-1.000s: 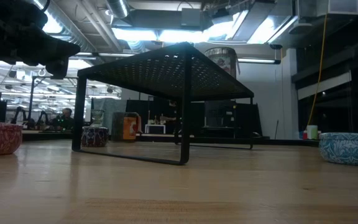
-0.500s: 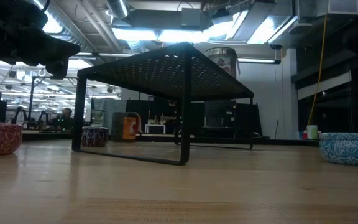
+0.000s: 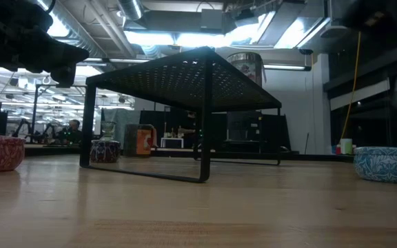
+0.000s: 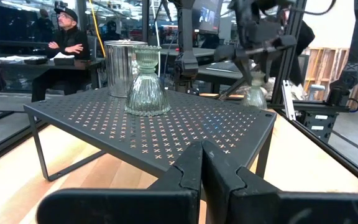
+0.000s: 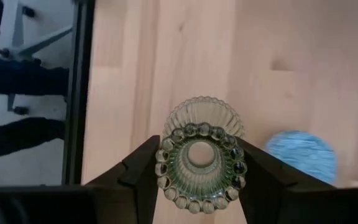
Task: Pick & Place candle stick holders
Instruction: Put the bottom glass candle holder on the shelf
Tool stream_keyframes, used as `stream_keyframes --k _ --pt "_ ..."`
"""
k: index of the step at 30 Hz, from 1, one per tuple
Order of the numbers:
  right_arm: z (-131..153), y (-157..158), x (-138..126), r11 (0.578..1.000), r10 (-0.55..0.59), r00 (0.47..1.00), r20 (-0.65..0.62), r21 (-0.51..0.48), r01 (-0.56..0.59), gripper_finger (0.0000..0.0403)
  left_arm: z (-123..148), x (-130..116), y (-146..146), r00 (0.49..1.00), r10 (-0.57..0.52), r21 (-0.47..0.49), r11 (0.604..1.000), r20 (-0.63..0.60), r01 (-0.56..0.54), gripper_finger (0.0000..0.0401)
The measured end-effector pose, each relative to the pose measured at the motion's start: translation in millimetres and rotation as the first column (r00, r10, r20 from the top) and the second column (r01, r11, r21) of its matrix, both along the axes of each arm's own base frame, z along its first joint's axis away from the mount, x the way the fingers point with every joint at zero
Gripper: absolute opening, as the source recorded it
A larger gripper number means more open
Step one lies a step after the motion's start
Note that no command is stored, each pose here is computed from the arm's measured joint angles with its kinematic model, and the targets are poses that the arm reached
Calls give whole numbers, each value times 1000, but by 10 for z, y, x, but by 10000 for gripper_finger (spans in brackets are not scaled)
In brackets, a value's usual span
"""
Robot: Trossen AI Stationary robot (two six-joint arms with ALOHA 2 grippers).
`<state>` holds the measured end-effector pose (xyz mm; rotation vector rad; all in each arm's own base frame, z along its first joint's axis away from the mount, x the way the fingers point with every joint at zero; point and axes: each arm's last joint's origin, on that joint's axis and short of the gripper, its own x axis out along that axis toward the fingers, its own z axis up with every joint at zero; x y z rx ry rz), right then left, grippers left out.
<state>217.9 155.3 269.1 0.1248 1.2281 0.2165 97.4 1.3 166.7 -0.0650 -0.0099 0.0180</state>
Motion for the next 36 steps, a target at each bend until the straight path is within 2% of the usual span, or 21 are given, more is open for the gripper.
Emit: stream_keyframes --k 9,21,29,36 --pt "415 -376 282 987 -158 987 -20 -21 157 172 -1 0 0 1000 0 0 1000 0 0 2" --pt "857 -906 876 941 -335 940 -59 -70 330 172 0 0 0 1000 0 0 1000 0 0 2" --pt "883 -1196 1238 901 -432 900 -52 -69 428 172 -1 0 0 1000 0 0 1000 0 0 2" --pt "783 -1296 1383 887 -460 885 -68 -79 455 171 -1 0 0 1000 0 0 1000 0 0 2"
